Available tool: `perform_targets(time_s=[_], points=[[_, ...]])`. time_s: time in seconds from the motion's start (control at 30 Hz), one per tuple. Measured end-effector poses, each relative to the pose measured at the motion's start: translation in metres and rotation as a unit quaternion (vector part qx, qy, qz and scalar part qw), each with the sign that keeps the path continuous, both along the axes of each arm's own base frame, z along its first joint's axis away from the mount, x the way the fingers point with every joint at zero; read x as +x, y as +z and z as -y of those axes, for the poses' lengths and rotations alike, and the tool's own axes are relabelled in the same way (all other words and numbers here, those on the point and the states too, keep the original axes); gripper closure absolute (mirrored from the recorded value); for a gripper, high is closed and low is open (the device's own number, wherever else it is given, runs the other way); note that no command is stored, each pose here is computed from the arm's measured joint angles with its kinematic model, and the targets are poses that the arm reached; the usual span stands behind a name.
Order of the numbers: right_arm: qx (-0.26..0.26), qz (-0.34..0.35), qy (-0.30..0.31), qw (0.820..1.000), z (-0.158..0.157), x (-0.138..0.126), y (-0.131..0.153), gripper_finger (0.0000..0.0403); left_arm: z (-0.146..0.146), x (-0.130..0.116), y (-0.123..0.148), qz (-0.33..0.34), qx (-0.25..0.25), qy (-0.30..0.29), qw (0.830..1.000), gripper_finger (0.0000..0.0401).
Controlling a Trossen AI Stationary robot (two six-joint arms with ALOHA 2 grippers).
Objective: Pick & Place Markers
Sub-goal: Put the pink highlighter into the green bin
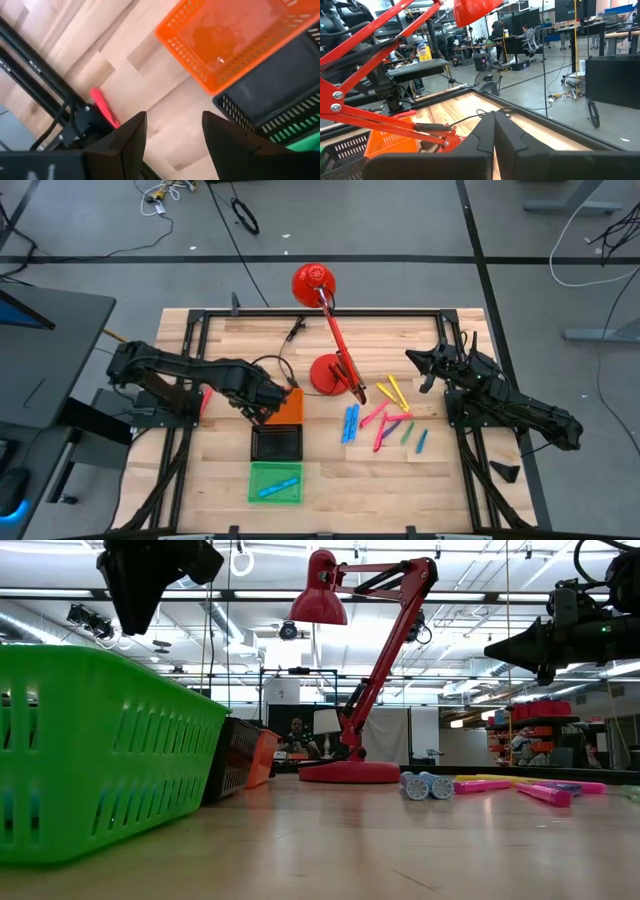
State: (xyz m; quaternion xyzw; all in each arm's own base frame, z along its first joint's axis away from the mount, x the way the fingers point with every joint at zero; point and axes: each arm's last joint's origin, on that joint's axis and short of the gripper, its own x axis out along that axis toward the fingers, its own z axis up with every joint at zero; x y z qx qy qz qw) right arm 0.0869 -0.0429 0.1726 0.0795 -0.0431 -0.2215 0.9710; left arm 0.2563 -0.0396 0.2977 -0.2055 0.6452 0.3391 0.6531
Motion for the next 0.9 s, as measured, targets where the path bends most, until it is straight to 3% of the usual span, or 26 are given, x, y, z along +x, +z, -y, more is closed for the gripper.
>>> perform_targets(time_s=[0.27, 0.9], points=[[0.0, 0.0, 0.0, 1.0, 0.0, 0.0, 0.0, 0.0392, -0.02, -0.018, -0.005, 0.082, -0.027, 0.003, 0.996, 0.0202], [0.0, 0.0, 0.0, 1.0, 0.0, 0.0, 0.0, 0.0392, -0.067, -0.079, -0.066, 0.026, -0.066, 0.117, 0.991, 0.0202]])
